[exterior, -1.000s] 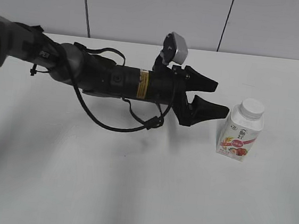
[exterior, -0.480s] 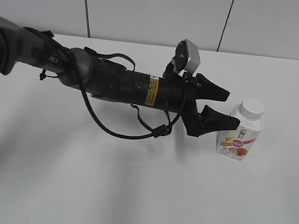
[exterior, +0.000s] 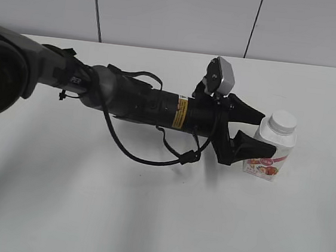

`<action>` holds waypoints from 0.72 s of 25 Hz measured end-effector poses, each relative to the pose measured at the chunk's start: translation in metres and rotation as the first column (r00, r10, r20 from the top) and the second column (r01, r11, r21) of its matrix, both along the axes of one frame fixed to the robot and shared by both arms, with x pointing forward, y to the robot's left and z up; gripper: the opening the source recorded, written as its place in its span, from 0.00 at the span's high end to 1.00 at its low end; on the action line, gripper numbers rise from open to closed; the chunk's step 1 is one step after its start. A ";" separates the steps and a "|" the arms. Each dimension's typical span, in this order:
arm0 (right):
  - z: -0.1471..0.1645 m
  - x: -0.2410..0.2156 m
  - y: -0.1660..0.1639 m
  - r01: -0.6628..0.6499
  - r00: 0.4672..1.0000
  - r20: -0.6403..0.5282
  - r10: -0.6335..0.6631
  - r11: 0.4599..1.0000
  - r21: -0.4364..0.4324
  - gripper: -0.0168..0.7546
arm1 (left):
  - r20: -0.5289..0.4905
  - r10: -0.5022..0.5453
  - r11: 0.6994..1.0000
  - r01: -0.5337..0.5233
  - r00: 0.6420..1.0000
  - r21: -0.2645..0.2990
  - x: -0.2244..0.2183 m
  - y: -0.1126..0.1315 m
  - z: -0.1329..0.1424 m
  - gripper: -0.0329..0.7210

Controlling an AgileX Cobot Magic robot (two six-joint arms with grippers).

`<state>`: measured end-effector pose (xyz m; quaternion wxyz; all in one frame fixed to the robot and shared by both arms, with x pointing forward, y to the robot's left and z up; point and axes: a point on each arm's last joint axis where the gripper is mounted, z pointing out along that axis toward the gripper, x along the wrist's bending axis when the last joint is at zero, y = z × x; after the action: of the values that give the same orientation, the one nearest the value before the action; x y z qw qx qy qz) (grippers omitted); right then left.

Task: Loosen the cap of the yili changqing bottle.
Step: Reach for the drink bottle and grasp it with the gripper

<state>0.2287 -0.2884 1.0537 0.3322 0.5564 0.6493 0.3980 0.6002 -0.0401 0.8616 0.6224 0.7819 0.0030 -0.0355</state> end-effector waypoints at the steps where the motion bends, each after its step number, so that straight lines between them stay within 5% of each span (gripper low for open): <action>1: 0.000 0.000 0.000 0.000 1.000 0.000 0.000 1.000 0.000 0.32 | -0.003 0.002 1.000 -0.002 1.000 0.004 0.000 0.000 -0.002 0.21; 18: 0.000 0.000 0.000 0.000 1.000 0.000 0.000 1.000 0.000 0.32 | -0.018 0.028 0.999 -0.029 0.999 -0.017 -0.002 -0.006 -0.002 0.25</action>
<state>0.2287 -0.2884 1.0537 0.3322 0.5564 0.6493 0.3980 0.5981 -0.0465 0.8592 0.6296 0.7760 0.0193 -0.0335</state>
